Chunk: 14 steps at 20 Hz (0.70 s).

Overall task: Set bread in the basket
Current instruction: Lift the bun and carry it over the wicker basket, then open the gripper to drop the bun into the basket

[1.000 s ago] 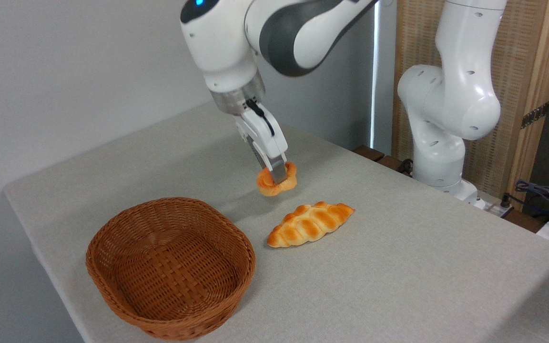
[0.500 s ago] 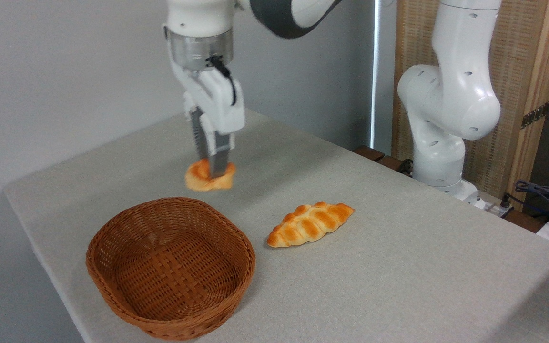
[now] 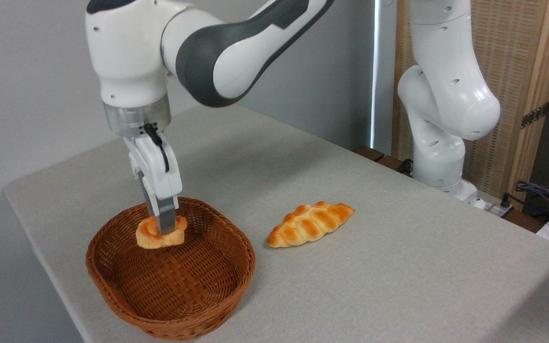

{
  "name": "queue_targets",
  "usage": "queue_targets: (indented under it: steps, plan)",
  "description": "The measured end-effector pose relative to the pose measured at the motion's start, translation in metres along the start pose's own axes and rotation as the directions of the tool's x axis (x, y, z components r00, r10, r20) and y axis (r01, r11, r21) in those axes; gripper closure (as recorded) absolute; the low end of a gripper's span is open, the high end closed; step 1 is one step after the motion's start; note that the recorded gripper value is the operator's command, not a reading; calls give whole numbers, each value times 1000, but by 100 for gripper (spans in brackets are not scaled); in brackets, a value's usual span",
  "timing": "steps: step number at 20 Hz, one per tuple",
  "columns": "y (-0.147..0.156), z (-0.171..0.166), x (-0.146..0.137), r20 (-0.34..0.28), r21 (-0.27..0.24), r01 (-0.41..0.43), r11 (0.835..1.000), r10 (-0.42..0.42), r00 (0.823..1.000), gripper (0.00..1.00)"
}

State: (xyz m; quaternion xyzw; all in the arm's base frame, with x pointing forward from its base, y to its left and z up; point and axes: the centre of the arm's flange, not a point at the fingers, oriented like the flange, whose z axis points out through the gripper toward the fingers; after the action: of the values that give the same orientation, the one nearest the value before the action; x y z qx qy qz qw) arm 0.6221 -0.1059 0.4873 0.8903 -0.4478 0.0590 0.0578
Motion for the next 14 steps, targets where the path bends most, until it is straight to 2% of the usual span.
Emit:
queue_targets:
  steps: [1,2,7,14]
  plan:
    - [-2,6,1,5,-1,1,1000,-1,1000,13]
    - [-3,11,1,10,-4,3,1000,-3,1000,0]
    - [-2,15,6,14,-7,20,1000,-20,1000,0]
    - [-3,-13,20,-31,32,64,997,-63,998,0]
